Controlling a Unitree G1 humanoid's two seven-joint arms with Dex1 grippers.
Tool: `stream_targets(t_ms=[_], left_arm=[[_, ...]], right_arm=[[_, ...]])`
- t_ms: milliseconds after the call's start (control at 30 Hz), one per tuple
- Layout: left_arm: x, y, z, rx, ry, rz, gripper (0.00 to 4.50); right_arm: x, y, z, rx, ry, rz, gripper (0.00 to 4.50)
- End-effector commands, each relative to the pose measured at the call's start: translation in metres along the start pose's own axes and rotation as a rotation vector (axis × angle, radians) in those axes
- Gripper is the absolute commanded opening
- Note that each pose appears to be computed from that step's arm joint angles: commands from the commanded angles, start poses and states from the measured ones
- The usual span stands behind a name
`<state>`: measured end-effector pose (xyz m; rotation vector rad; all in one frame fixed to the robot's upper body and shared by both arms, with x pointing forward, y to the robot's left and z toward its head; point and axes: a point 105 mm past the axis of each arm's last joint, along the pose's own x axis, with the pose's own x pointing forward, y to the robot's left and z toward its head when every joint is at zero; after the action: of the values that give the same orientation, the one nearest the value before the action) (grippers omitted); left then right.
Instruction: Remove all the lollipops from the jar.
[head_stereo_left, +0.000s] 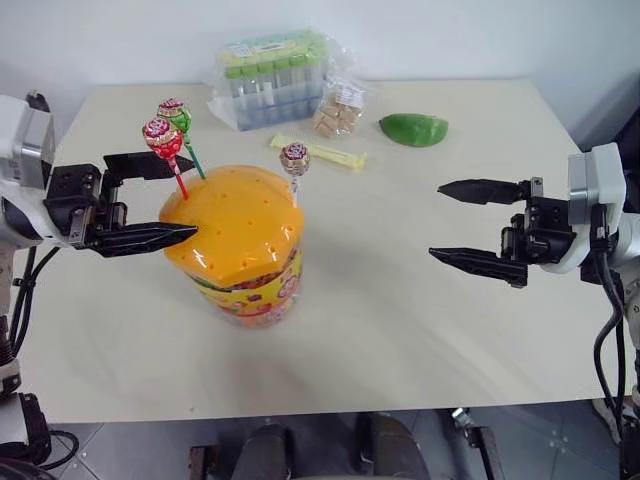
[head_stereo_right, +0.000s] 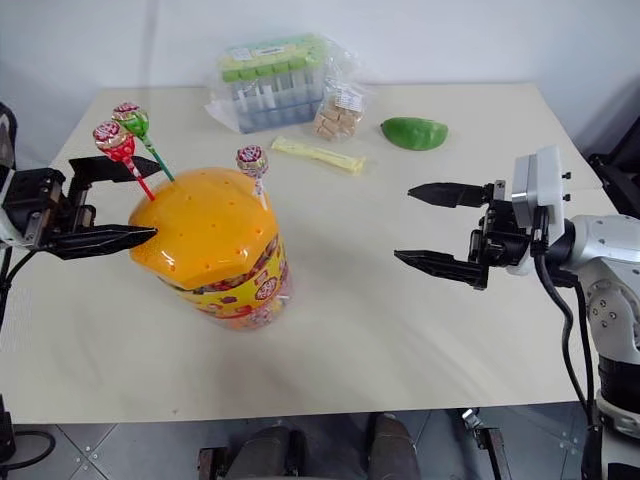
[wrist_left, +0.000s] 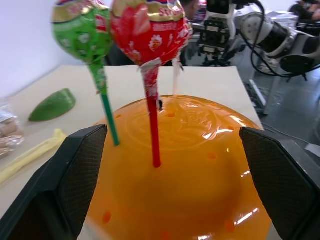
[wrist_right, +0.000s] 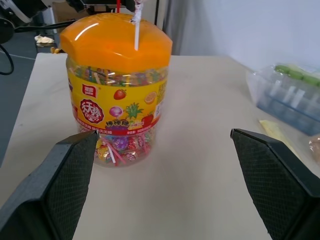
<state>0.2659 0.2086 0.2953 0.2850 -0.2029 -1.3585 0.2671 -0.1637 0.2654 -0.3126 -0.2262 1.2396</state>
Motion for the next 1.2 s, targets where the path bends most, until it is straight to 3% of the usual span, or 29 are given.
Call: stream_targets(t_ms=[33, 433, 567, 967, 1067, 1200], left_arm=[[-0.001, -0.002, 0.007, 0.027, 0.017, -0.023, 4.50], [0.001, -0.001, 0.007, 0.036, 0.042, -0.037, 4.50], [0.002, -0.003, 0.011, 0.046, 0.020, -0.051, 3.64], [0.003, 0.000, 0.022, 0.096, -0.020, -0.013, 0.03], [0.002, 0.004, 0.031, 0.128, -0.041, 0.016, 0.03], [0.000, 0.008, 0.065, 0.223, -0.107, 0.065, 0.03]], right_arm=[[-0.005, 0.003, 0.013, -0.057, -0.017, -0.022, 4.43], [-0.005, 0.002, 0.010, -0.062, -0.015, -0.037, 4.43], [-0.003, 0.001, 0.011, -0.069, -0.018, -0.036, 4.50], [-0.003, -0.003, 0.015, -0.085, -0.016, -0.035, 4.50], [-0.003, -0.004, 0.016, -0.088, -0.014, -0.035, 4.50], [-0.005, -0.005, 0.016, -0.090, -0.006, -0.034, 4.50]])
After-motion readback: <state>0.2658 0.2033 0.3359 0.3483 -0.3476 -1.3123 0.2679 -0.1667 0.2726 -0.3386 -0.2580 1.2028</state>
